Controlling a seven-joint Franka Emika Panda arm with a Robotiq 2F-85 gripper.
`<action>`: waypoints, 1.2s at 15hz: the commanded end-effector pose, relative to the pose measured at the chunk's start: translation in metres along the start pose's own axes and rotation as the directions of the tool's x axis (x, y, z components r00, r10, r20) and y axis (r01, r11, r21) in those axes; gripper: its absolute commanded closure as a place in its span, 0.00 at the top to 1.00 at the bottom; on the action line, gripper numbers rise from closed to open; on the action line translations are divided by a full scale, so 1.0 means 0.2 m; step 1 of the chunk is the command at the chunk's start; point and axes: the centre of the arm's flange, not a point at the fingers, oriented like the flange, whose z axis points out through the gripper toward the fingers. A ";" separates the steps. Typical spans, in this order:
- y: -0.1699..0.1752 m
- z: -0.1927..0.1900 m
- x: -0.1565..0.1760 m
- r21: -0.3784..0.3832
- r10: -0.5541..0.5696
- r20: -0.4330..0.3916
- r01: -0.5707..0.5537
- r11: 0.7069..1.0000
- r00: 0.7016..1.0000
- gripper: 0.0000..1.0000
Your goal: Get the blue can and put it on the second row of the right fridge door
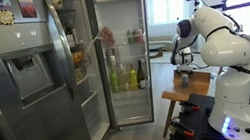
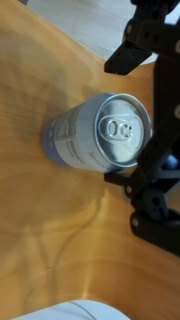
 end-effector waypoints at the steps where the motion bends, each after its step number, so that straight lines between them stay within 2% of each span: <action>1: -0.03 0.03 0.05 -0.017 0.014 0.017 -0.014 1.000 1.000 1.00; 6: -0.03 0.03 0.06 -0.064 0.036 0.075 -0.031 0.997 0.997 1.00; 11: -0.05 0.02 0.08 -0.083 0.050 0.098 -0.041 0.996 0.994 1.00; 12: -0.06 0.02 0.08 -0.084 0.050 0.101 -0.041 0.996 0.994 0.89; 13: -0.06 0.03 0.08 -0.084 0.049 0.105 -0.040 0.996 0.993 0.72; 15: -0.07 0.03 0.08 -0.084 0.048 0.108 -0.038 0.996 0.993 0.56; 16: -0.07 0.03 0.08 -0.084 0.048 0.108 -0.039 0.996 0.993 0.49; 18: -0.07 0.03 0.08 -0.083 0.047 0.108 -0.038 0.996 0.993 0.47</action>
